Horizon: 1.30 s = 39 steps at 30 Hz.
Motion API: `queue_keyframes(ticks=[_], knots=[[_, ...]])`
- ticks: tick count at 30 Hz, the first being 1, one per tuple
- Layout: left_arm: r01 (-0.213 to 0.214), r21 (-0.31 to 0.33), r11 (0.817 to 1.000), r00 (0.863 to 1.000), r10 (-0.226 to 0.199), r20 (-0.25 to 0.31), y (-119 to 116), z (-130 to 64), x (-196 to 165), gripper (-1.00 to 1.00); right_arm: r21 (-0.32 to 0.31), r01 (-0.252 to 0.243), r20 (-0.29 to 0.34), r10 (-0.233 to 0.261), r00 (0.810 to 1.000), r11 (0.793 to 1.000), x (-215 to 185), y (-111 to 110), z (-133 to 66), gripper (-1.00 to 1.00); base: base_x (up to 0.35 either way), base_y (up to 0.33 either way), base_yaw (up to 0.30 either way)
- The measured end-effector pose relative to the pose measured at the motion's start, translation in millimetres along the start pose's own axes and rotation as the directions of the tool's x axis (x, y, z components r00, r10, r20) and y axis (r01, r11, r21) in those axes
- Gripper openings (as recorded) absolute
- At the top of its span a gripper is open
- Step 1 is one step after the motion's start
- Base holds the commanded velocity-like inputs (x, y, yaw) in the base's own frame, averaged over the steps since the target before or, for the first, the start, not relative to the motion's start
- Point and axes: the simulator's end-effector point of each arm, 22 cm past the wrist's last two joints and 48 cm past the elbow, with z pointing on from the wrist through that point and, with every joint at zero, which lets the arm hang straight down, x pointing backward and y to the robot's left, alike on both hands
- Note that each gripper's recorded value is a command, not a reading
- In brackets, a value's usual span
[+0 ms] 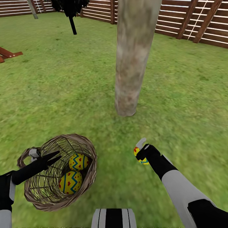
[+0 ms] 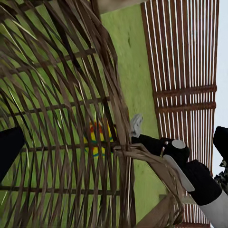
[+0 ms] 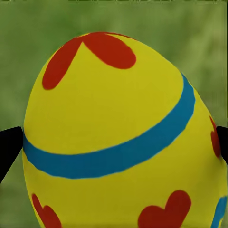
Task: Take the three Easter eggs out of the wicker basket on the lawn in the garden, then place them on the lawn next to a single tree (choose any tree) so that all three eggs are next to the same tree and none are left in the basket.
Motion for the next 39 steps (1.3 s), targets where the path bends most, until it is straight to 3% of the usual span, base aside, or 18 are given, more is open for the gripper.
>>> queue_keyframes(ticks=[13, 25, 39], knots=[[0.000, 0.000, 1.000, 1.000, 0.000, 0.000, 0.0, -0.3, -0.3, 1.00, 0.007, 0.007, 0.023, -0.007, 1.000, 1.000, -7.0, -2.7, -2.0, -1.00, 0.000, 0.000, 0.000], [-0.001, 0.000, 1.000, 1.000, 0.001, 0.000, -0.2, -0.3, -0.4, 1.00, 0.044, 0.048, 0.046, -0.050, 0.998, 0.998, 0.8, 14.1, 16.0, -1.00, 0.000, 0.000, 0.000], [-0.001, -0.001, 1.000, 1.000, 0.001, 0.000, -0.1, -0.3, -0.4, 1.00, 0.022, 0.053, -0.004, -0.052, 0.999, 0.998, 22.7, 25.2, 24.8, -1.00, 0.000, 0.000, 0.000]])
